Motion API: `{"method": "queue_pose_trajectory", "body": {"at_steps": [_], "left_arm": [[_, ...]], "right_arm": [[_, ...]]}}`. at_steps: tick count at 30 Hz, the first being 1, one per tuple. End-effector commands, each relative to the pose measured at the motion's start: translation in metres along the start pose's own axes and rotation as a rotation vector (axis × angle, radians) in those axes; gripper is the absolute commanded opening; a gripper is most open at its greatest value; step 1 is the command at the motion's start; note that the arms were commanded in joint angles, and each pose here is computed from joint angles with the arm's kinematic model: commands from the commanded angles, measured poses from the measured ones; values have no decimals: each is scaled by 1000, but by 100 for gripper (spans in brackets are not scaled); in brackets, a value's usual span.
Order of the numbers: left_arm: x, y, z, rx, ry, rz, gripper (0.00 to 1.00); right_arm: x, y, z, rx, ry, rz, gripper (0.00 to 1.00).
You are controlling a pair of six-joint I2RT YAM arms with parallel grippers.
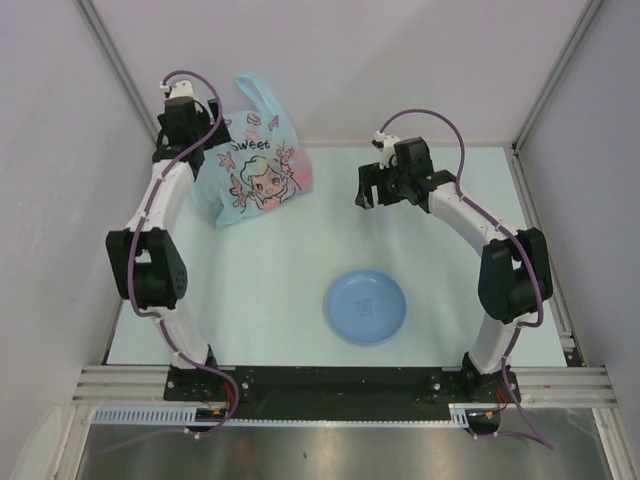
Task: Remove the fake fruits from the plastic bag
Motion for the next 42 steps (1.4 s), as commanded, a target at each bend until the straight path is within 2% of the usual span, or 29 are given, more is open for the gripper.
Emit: {"method": "queue_pose_trajectory", "body": {"at_steps": [1, 2, 3, 5, 9, 10, 14, 20, 22, 23, 25, 26, 27, 28, 29, 30, 31, 32, 33, 35, 37, 38, 40, 42], "left_arm": [[-59, -4, -24, 45, 49, -168, 100], [-69, -7, -27, 43, 35, -206, 100], [-58, -15, -41, 49, 0, -195, 99], [-65, -23, -40, 29, 8, -223, 100], [-62, -49, -17, -92, 82, -258, 100], [-65, -56, -2, -122, 109, -264, 100], [-63, -74, 5, -146, 164, -284, 100], [-19, -111, 26, -149, 202, -172, 98], [-10, -113, 22, -116, 201, -136, 89], [-1, -113, 15, -79, 190, -103, 68], [3, -109, 3, -14, 156, -74, 40], [13, -107, -7, 28, 131, -41, 6], [11, -95, -24, 132, 98, -3, 0], [17, -85, -32, 177, 88, 41, 0], [42, -77, -35, 219, 83, 124, 0], [28, -48, -47, 277, 97, 121, 0], [35, -34, -49, 319, 104, 160, 0], [64, -20, -37, 302, 110, 236, 0], [57, 11, -51, 350, 101, 229, 0], [94, 39, -31, 273, 103, 341, 0], [105, 72, -14, 196, 112, 406, 0], [124, 81, 0, 151, 101, 452, 0], [125, 106, 9, 130, 94, 440, 0], [139, 117, 22, 103, 77, 449, 0]], "right_arm": [[-40, 1, 0, 13, 67, -109, 85], [-37, -5, -2, 18, 70, -89, 85], [-37, -7, -3, 22, 72, -77, 85], [-26, -20, -5, 7, 75, -33, 85], [-18, -40, -18, 14, 87, 25, 86], [-23, -44, -20, 19, 92, 16, 86], [-38, -68, -17, 8, 148, -10, 86], [-56, -85, -3, 26, 267, -39, 87], [-56, -84, 1, 33, 273, -38, 87], [-56, -83, 2, 33, 271, -37, 87], [-50, -83, 6, 19, 267, -24, 87], [-51, -79, 8, 14, 267, -28, 87], [-46, -79, 10, 3, 265, -20, 87], [-45, -78, 10, 2, 264, -18, 87], [-49, -74, 10, 4, 267, -29, 87], [-48, -72, 10, 6, 270, -28, 87], [-46, -71, 11, 5, 276, -28, 86], [-46, -69, 12, 4, 288, -31, 86], [-50, -64, 14, 0, 296, -44, 86], [-47, -62, 14, -5, 299, -40, 85], [-49, -60, 15, -14, 296, -45, 84], [-51, -60, 16, -20, 295, -53, 84], [-58, -59, 20, -46, 286, -73, 83], [-84, -52, 27, -82, 277, -143, 83]]}}
Point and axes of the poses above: each gripper's point midway between its finger pads, its own y axis back along the fingers, its own z axis along the line the jaws close on, x = y × z, the point moved 4 cm from there along y, back along the fingers, and after that the axes turned 13 degrees about y, right-handed, at the moved point
